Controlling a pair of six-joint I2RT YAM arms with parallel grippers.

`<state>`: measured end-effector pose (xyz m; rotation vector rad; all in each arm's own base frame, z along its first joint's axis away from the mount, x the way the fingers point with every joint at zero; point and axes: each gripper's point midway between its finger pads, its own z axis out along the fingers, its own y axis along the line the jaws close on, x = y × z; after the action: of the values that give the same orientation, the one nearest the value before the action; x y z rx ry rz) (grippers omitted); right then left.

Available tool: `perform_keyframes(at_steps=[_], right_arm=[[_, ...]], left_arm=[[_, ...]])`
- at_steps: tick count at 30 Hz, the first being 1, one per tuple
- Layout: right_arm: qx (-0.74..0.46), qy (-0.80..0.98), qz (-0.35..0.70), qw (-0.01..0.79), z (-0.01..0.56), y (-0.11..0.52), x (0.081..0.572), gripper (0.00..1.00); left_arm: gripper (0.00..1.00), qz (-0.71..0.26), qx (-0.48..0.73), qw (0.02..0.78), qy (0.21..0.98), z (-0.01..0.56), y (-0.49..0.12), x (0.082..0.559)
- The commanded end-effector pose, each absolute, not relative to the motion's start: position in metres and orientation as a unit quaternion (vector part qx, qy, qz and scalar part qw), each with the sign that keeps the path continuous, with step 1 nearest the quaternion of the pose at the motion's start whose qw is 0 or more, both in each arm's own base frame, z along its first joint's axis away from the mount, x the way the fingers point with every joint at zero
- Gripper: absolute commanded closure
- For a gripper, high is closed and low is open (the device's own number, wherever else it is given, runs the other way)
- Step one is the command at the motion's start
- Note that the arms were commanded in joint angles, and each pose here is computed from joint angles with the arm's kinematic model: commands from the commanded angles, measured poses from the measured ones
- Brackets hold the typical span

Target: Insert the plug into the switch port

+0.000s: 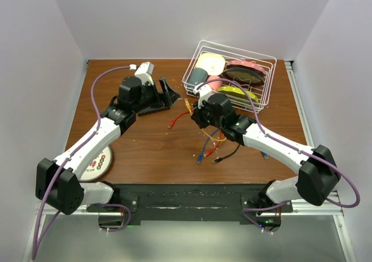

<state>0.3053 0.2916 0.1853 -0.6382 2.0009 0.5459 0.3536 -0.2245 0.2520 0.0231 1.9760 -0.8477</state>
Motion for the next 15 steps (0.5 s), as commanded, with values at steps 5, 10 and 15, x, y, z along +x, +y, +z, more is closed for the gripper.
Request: perform_keyframes(at_steps=[5, 10, 15], right_arm=[[-0.229, 0.799, 0.135, 0.540, 0.234, 0.284, 0.318, 1.00], [-0.235, 0.797, 0.106, 0.547, 0.235, 0.291, 0.313, 1.00], [-0.235, 0.794, 0.102, 0.552, 0.237, 0.294, 0.311, 1.00]], left_arm=[[0.19, -0.298, -0.009, 0.446, 0.844, 0.247, -0.241, 0.360], [0.20, -0.292, -0.006, 0.446, 0.846, 0.259, -0.256, 0.359], [0.22, -0.299, -0.009, 0.446, 0.844, 0.263, -0.262, 0.359]])
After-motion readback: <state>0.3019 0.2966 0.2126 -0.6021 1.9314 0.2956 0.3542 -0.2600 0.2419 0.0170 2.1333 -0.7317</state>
